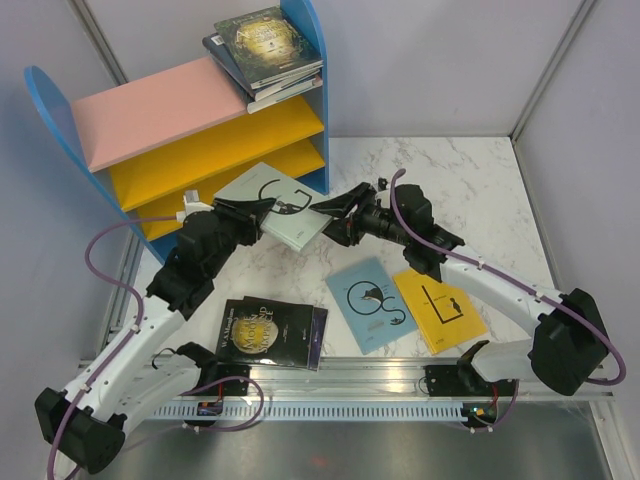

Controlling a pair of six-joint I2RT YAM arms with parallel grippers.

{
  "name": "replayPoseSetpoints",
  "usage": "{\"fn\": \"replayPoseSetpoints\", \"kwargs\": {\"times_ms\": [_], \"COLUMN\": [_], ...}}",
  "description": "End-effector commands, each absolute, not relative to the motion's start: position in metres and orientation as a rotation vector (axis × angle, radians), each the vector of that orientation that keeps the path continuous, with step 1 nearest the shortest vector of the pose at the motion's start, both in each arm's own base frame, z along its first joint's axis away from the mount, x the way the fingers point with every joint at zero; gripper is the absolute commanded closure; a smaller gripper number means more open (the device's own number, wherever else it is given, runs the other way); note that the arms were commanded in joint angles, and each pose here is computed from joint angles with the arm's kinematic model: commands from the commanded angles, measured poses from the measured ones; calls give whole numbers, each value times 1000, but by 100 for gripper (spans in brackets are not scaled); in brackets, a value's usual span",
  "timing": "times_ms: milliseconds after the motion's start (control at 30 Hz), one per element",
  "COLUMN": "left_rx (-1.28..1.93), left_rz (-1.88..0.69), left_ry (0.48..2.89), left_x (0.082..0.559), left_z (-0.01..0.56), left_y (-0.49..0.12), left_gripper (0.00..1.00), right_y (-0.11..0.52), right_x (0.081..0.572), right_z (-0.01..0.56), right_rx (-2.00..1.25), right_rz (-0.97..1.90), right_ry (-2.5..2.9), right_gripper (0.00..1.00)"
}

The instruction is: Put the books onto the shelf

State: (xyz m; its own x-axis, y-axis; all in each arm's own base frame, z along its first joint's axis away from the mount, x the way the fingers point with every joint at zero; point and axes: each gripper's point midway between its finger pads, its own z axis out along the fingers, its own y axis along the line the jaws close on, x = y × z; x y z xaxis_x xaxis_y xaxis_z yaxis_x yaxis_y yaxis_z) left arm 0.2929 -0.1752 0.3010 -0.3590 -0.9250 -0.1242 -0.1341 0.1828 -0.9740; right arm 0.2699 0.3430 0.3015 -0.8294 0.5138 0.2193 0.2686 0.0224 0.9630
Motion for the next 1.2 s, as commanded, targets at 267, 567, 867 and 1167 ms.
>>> {"fn": "replayPoseSetpoints", "kwargs": {"times_ms": [267,567,867,1167], "left_rx": [-962,-768,-657,-641], "left_rz": [-1407,-1341,-1186,-1073], "left_ry": [1752,1823,1942,1876], "left_x": [271,258,228,205], "left_z": [303,312,297,303], "left_y": [-200,-202,-183,-148], "left_gripper": [97,64,12,0], "right_y": [343,332,303,295], "right_x": [287,288,302,335], "right_z": [390,404,398,424], "right_rx": [719,660,681,642], "right_rz": [2061,1976,1892,1891], "right_ry": [1731,1694,1696,1652], "right_gripper": [72,100,100,100]}}
